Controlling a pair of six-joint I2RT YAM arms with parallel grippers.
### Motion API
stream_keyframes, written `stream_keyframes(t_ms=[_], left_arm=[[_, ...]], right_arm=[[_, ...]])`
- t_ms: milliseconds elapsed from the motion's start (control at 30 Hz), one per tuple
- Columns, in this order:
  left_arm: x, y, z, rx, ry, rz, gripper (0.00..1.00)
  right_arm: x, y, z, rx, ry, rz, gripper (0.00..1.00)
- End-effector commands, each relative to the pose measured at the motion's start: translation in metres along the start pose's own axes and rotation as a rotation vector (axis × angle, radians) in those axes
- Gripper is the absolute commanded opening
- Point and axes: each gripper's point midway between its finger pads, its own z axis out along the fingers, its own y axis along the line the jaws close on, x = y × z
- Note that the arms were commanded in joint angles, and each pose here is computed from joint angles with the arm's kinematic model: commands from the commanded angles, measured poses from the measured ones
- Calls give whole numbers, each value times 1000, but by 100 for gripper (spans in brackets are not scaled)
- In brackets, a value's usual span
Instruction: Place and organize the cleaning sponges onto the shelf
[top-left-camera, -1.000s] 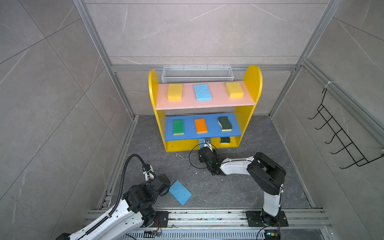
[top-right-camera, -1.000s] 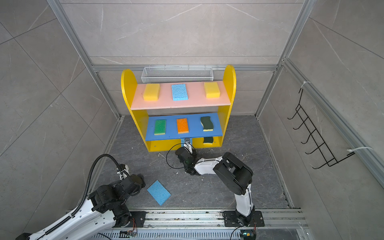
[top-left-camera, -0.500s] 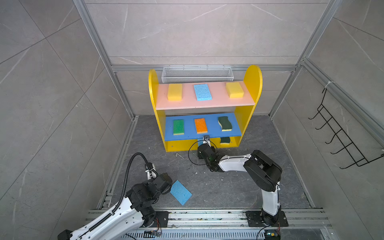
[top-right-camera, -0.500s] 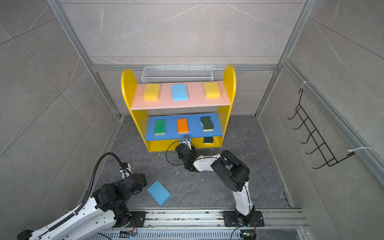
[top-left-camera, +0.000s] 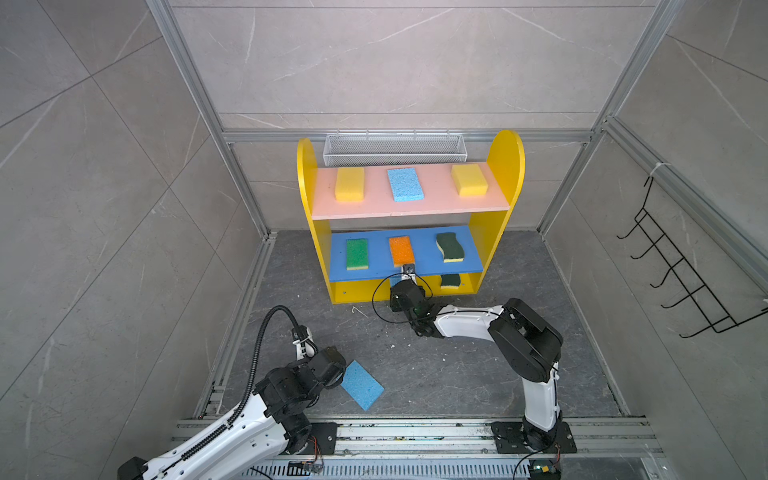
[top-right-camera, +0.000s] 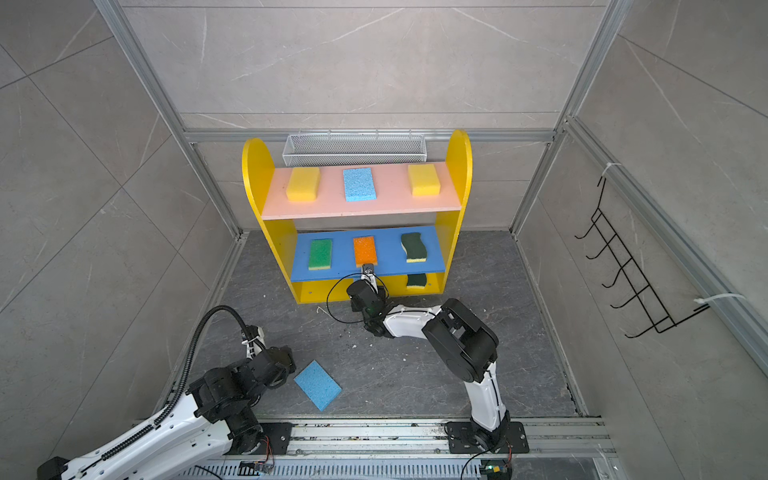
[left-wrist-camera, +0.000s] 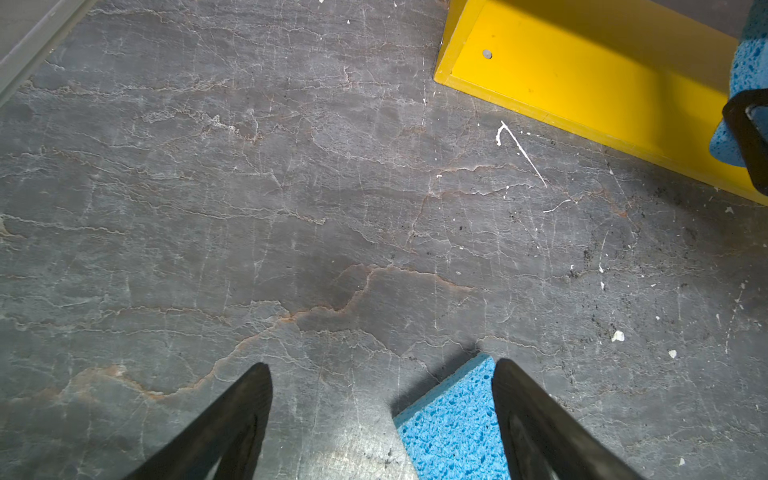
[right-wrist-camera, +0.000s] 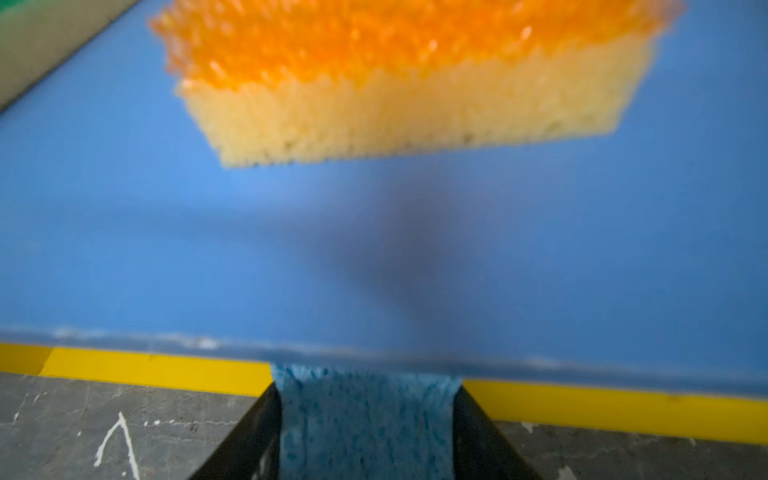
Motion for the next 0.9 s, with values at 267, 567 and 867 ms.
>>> stream_keyframes(t_ms=[267,567,867], left_arm=[[-6,2,1,-15,-44,14,86],[-7,1,2,-24,-43,20,86],[-9,1,2,-31,-49,27,86]], right_arm=[[4,-13,17,42,78,33,61],[2,-20,25,69,109,48,60],[2,-25,29,89,125,55,61]])
